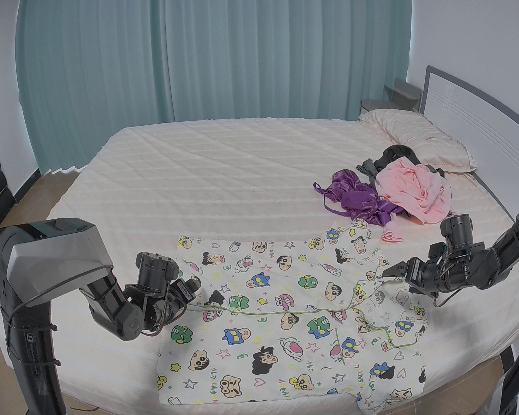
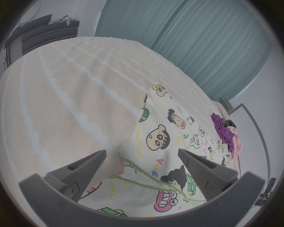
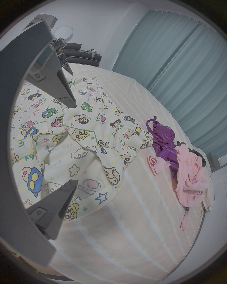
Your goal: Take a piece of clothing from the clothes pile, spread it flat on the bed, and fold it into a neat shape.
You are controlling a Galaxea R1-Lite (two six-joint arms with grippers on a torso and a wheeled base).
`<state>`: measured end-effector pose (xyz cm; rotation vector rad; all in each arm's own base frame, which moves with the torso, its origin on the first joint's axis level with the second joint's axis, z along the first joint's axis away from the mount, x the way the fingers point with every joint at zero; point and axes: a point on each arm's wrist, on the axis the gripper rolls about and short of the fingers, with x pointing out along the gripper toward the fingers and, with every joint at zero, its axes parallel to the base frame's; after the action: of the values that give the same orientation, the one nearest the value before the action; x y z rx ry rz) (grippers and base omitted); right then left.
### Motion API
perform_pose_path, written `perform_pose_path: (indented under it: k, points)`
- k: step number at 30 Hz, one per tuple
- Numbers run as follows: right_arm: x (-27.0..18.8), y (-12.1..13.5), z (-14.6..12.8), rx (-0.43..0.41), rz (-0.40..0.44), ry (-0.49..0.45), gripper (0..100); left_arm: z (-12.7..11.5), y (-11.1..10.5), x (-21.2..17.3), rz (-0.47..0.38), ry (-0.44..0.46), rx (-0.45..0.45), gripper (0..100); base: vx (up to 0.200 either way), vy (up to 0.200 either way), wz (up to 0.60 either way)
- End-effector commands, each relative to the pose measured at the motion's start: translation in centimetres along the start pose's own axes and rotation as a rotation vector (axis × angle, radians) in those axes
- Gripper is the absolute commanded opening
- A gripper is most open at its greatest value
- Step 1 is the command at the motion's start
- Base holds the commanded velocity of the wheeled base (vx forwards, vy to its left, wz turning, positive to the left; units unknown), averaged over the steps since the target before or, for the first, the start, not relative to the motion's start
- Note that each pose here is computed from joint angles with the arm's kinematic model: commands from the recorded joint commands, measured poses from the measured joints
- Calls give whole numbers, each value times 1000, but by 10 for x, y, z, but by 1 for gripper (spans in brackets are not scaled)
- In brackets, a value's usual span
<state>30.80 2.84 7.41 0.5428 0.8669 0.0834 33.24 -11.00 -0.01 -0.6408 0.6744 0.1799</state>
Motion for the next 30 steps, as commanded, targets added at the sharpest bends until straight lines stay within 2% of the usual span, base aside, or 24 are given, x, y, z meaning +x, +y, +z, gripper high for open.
perform_pose_path:
  k: [1, 4, 5, 25, 30]
  points:
    - [0, 0, 0, 0, 0, 2, 100, -3, 0, 2, 1, 8, 0, 100, 0, 0, 0]
    - [0, 0, 0, 0, 0, 2, 100, -5, 4, 9, 14, 15, -1, 100, 0, 0, 0]
    - [0, 0, 0, 0, 0, 2, 100, -5, 4, 9, 14, 15, -1, 0, 0, 0, 0]
    - [2, 1, -5, -7, 2, 19, 100, 6, 12, -23, 39, -24, -22, 0, 0, 0, 0]
    - [3, 1, -5, -7, -1, 19, 100, -2, 17, -26, 63, -10, -7, 0, 0, 0, 0]
